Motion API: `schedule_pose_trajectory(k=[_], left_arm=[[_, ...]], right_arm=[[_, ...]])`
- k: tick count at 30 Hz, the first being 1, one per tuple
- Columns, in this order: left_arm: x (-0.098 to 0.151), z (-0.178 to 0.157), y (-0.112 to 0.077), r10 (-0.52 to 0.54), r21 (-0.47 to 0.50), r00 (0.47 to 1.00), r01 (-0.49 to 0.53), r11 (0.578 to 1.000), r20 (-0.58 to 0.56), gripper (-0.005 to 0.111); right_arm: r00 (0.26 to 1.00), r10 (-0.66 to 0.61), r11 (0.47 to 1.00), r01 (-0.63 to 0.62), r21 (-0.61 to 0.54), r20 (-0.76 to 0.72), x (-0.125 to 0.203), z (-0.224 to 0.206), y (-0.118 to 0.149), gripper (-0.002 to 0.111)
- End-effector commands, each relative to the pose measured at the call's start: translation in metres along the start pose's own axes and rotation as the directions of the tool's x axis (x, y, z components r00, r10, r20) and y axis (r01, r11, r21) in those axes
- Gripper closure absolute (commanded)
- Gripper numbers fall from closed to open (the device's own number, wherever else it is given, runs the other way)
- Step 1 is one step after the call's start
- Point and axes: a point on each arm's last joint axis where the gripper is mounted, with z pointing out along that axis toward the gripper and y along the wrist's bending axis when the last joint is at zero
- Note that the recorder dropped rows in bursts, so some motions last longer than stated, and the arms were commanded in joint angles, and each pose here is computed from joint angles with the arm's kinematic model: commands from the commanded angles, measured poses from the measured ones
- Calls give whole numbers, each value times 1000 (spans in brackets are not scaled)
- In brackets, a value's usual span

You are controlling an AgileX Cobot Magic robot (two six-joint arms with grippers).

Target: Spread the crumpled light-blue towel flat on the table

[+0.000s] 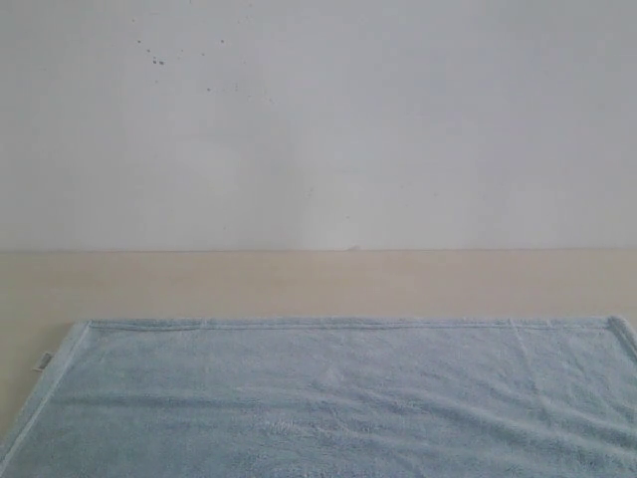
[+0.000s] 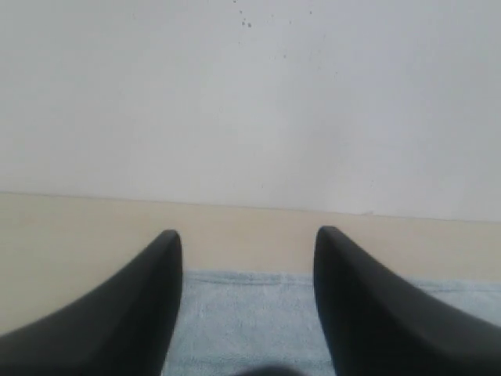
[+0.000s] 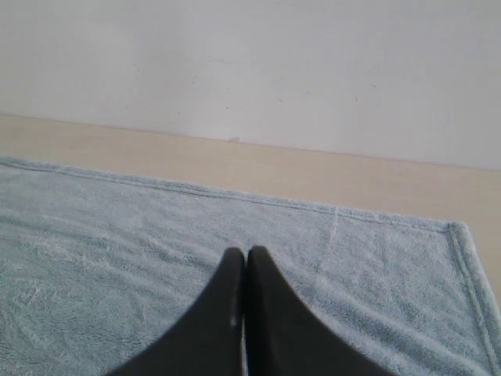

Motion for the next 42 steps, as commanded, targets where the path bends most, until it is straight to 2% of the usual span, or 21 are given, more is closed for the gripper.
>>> schedule_pose_trajectory(k=[1, 5, 7, 10, 15, 18, 19, 20, 42], left_arm=[[21, -11, 4, -70, 17, 997, 69, 997, 15, 58], [48, -19, 6, -271, 54, 963, 271, 961, -8, 58], [59, -22, 7, -310, 71, 951, 310, 948, -11, 58], [69, -22, 8, -177, 80, 984, 178, 981, -12, 58], [76, -22, 4, -21, 131, 999, 25, 991, -34, 58], [81, -20, 2, 46, 163, 999, -50, 985, 23, 58], [76, -20, 1, 50, 173, 996, -63, 983, 80, 58], [73, -20, 0, 44, 177, 993, -63, 982, 110, 58], [75, -20, 0, 81, 175, 992, -97, 980, 96, 58]], right_arm=[[1000, -3, 1000, 3, 4, 12, 0, 0, 0, 108], [1000, -3, 1000, 3, 4, 12, 0, 0, 0, 108], [1000, -3, 1000, 3, 4, 12, 0, 0, 0, 108], [1000, -3, 1000, 3, 4, 12, 0, 0, 0, 108], [1000, -3, 1000, 3, 4, 12, 0, 0, 0, 108], [1000, -3, 1000, 3, 4, 12, 0, 0, 0, 108], [1000, -3, 1000, 3, 4, 12, 0, 0, 0, 108], [1000, -3, 1000, 3, 4, 12, 0, 0, 0, 108], [1000, -3, 1000, 3, 4, 12, 0, 0, 0, 108]])
